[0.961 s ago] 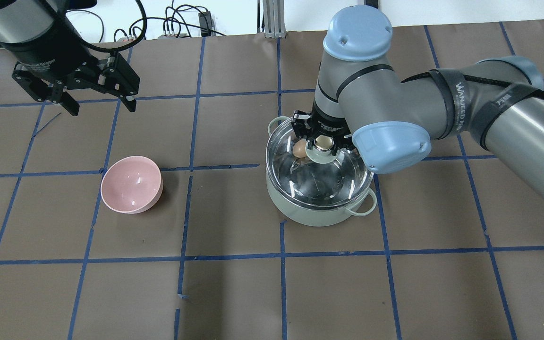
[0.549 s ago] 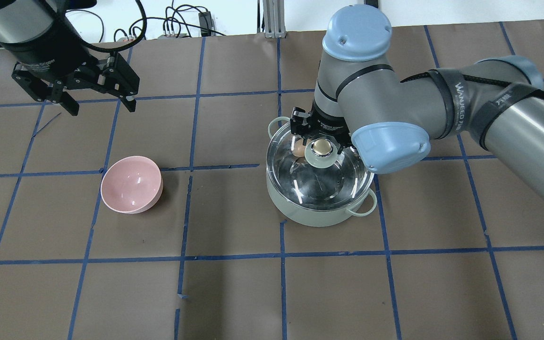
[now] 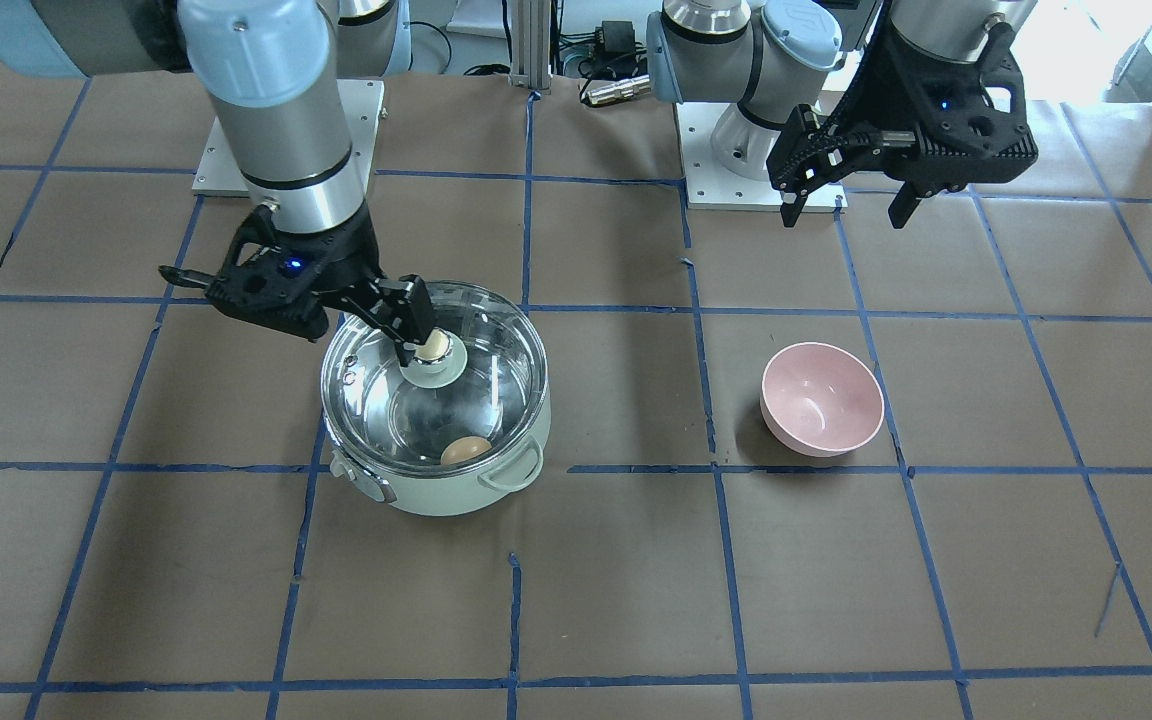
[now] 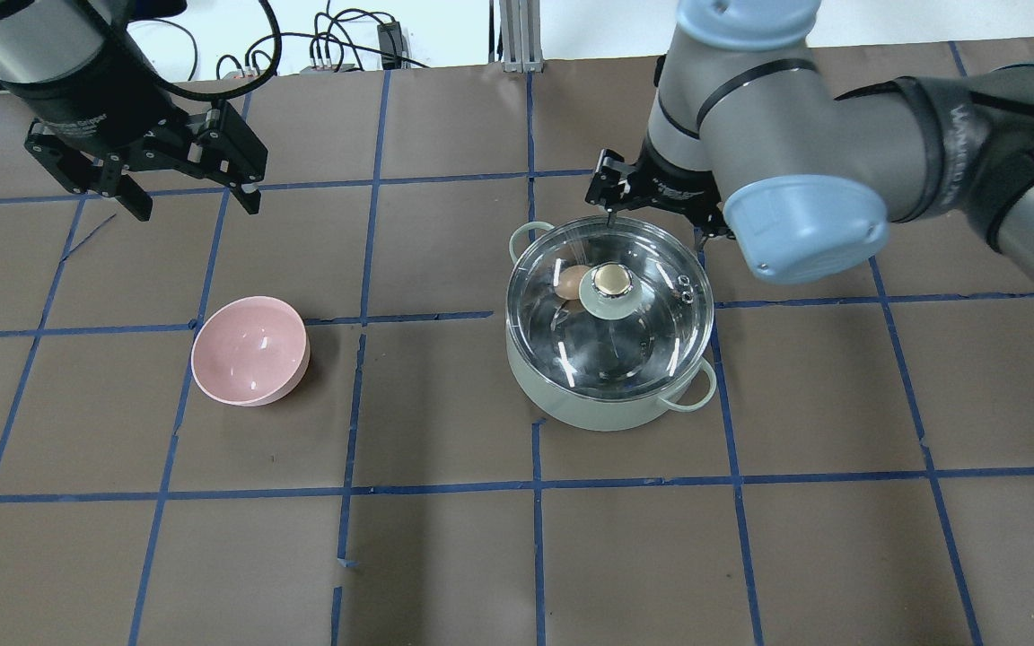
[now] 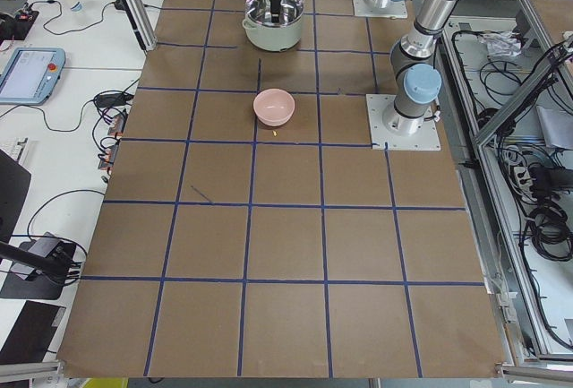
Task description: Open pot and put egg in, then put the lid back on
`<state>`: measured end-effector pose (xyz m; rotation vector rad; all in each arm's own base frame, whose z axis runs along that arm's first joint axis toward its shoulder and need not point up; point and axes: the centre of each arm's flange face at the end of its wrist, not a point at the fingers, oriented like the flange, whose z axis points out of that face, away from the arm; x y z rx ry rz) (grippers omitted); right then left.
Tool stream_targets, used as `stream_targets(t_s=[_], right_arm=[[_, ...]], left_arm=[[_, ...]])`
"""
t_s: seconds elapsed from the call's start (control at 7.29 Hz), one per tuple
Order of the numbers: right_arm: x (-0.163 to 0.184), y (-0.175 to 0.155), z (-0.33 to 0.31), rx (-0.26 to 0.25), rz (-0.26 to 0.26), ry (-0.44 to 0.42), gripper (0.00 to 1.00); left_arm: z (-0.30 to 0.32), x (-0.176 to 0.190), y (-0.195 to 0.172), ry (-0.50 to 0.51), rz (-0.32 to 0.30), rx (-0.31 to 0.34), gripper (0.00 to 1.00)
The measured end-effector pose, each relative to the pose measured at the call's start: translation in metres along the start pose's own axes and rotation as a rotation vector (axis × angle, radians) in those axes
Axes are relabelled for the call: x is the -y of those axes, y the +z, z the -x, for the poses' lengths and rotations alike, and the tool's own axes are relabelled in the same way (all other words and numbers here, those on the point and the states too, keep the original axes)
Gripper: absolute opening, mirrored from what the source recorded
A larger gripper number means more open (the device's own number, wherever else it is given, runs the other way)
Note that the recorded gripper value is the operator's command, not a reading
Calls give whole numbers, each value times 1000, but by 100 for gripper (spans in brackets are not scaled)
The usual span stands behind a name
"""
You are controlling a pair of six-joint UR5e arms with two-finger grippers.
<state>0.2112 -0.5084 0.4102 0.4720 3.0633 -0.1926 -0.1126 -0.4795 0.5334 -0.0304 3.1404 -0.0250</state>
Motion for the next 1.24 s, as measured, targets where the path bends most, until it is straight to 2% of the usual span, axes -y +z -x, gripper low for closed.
stream_targets(t_s=[0.55, 1.24], right_arm=[[29, -41, -81, -36, 12, -67, 100], [32, -69, -85, -79, -19, -81, 100]], left_arm=[[-1, -1, -1, 0, -3, 0, 100], [-2, -3, -2, 5, -5, 1, 100]])
